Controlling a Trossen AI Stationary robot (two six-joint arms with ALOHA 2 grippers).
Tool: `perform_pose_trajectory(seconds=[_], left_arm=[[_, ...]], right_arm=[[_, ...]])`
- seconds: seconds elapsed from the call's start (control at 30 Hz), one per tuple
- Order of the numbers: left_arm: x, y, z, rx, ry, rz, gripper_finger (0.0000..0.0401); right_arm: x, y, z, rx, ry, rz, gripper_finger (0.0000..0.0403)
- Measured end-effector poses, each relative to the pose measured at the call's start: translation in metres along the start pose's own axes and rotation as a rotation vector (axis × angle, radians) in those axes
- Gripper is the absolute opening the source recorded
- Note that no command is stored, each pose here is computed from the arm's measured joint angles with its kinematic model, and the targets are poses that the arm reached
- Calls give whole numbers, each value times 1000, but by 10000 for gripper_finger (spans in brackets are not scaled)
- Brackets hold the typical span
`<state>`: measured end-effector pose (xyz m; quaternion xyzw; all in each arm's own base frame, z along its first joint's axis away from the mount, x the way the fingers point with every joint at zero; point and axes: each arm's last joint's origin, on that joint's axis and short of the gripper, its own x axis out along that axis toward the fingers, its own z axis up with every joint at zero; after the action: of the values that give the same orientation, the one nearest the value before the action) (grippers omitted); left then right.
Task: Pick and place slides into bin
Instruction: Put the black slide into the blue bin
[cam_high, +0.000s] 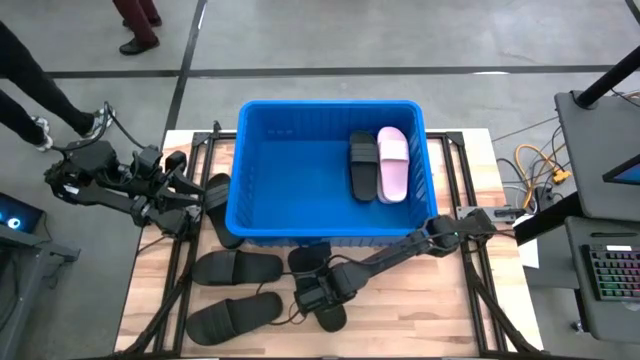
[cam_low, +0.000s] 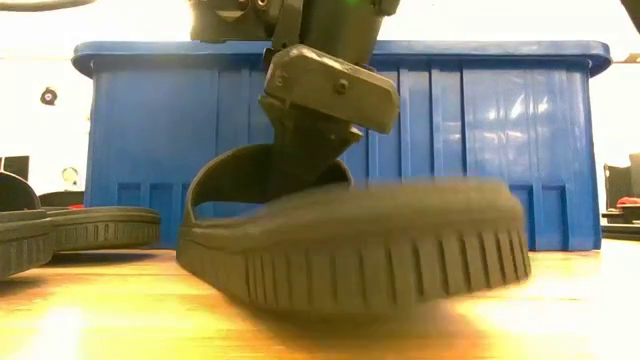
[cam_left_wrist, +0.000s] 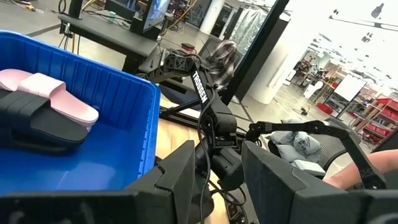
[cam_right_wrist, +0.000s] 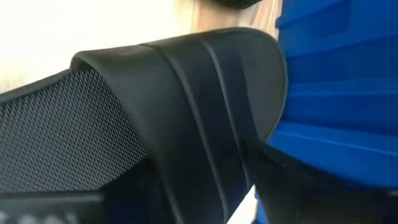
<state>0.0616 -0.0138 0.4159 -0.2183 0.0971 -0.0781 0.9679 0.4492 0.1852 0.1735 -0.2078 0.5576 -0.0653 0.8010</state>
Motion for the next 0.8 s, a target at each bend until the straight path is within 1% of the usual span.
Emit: perform_pose_trajectory(seconds=[0.17,0.23,0.27,0.4,0.5,0.6,0.8], left_arm=[[-1,0,0,-1,-2,-1,118],[-1,0,0,-10,-2,-1,118],[-2,0,0,-24,-3,-2,118],[-4,1,-1,-26,-4,-3,118],[-7,1,-1,-26,-10,-6,118],[-8,1,-1,-26,-14,-8,118],[-10,1,-1,-26,-19,-11,118]], right_arm=[[-1,0,1,8,-9,2,71],[-1,0,2,10,-7,20,29],[-2,0,2,13,-8,31,21],[-4,3,1,13,-2,69,14],[-12,1,3,15,-2,105,12],[-29,-6,8,27,-22,152,13],[-72,-25,13,44,-65,196,13]])
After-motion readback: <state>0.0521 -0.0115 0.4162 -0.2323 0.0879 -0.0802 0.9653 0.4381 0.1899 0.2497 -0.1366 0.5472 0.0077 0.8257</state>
